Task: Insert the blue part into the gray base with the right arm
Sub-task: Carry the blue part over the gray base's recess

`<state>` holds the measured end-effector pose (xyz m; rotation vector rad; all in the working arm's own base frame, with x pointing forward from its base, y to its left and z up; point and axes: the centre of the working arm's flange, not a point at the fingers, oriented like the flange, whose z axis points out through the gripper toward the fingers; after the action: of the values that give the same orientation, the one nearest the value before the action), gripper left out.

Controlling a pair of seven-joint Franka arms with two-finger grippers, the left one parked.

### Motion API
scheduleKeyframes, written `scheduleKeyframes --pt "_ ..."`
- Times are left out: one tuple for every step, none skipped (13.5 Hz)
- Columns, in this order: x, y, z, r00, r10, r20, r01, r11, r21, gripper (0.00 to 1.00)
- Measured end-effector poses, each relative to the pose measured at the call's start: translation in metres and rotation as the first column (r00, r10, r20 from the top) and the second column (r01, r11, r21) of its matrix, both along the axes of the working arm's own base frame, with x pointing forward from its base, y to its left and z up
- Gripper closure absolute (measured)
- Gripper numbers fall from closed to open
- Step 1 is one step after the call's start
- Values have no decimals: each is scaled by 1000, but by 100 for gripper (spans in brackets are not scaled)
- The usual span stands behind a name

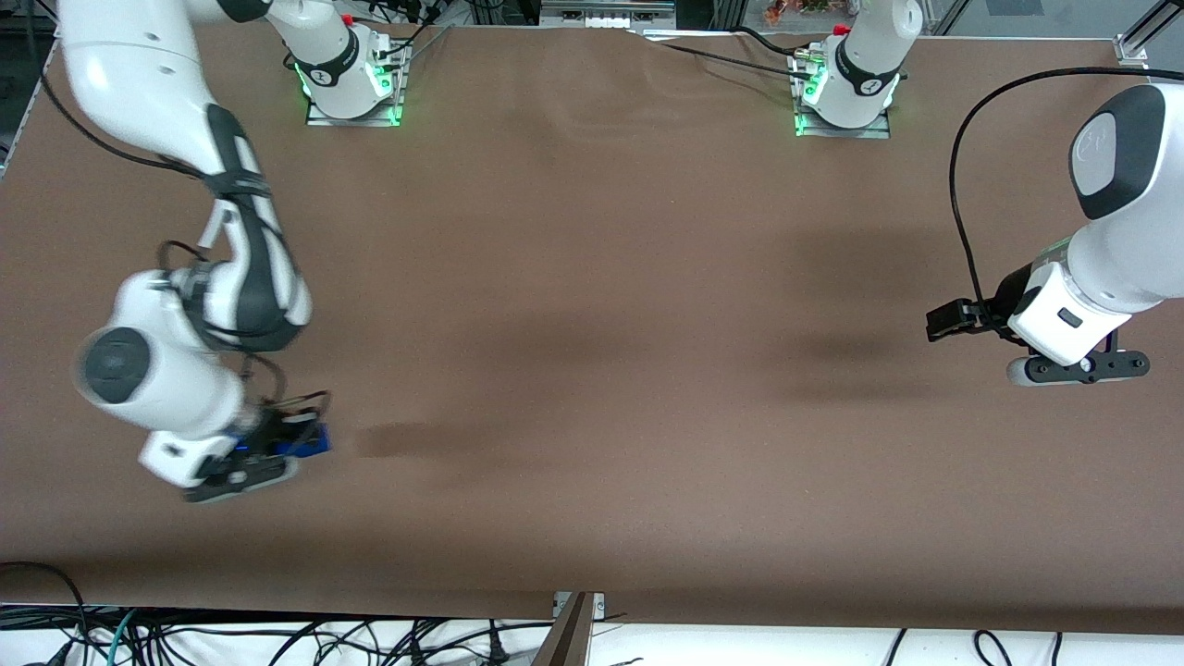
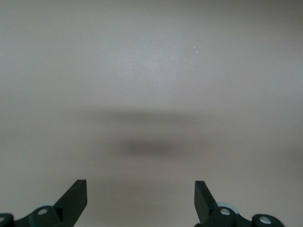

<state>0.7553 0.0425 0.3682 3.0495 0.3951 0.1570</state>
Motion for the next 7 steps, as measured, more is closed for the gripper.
scheduleKeyframes --pt "2 -32 10 1000 -25 8 25 999 -22 50" --pt "2 -60 13 999 -35 10 35 999 -38 50" --pt "2 -82 10 999 -49 7 49 998 -44 50" --pt "1 -99 7 998 -64 8 64 997 -45 50" --pt "2 -111 5 997 -78 19 79 996 -42 50" --pt "3 -119 3 995 -93 32 94 995 -30 50" --pt "4 -122 0 994 -104 41 105 994 -13 50"
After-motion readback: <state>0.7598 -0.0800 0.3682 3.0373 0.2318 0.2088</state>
